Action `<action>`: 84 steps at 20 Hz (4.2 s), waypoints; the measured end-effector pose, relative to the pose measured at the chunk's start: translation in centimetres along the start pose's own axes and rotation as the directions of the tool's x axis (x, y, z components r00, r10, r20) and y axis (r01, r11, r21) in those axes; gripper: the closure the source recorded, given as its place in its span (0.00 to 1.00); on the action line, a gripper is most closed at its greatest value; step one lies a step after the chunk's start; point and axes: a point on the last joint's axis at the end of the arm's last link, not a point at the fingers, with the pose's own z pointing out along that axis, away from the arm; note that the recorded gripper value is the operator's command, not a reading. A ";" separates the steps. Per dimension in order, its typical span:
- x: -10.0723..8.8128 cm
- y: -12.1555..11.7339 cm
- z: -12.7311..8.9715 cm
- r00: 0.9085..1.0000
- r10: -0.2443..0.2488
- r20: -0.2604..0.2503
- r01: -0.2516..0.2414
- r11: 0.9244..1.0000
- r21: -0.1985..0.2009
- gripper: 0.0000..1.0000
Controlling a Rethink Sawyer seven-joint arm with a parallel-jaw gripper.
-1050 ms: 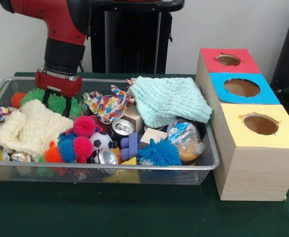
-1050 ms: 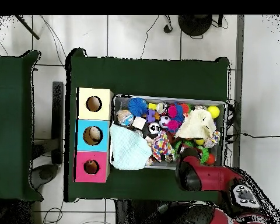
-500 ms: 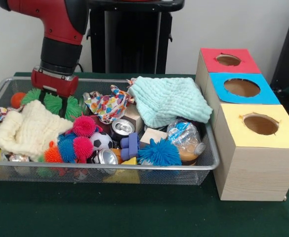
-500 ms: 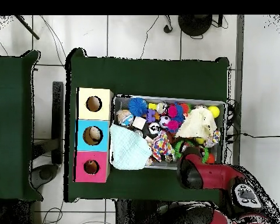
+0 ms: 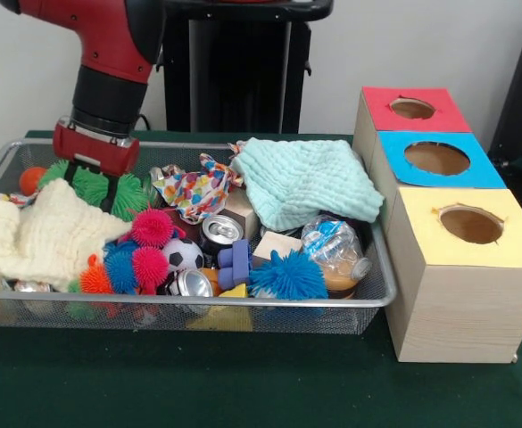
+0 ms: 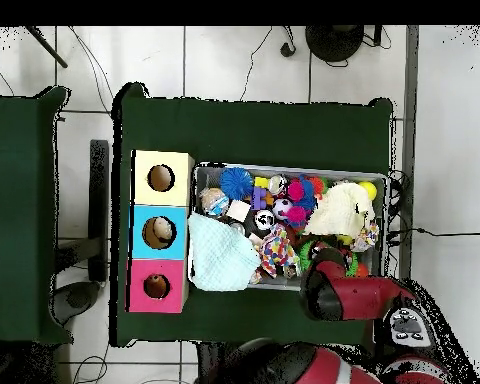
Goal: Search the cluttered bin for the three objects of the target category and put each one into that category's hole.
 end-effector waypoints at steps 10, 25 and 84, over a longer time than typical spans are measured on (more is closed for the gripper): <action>-1.1 0.8 -0.3 0.999 -0.047 0.006 0.047 0.995 0.085 0.00; -1.6 -0.9 -0.9 0.999 -0.053 0.004 0.051 0.984 0.171 0.00; -3.7 -2.4 -1.2 0.983 -0.126 0.133 0.079 0.947 0.311 0.00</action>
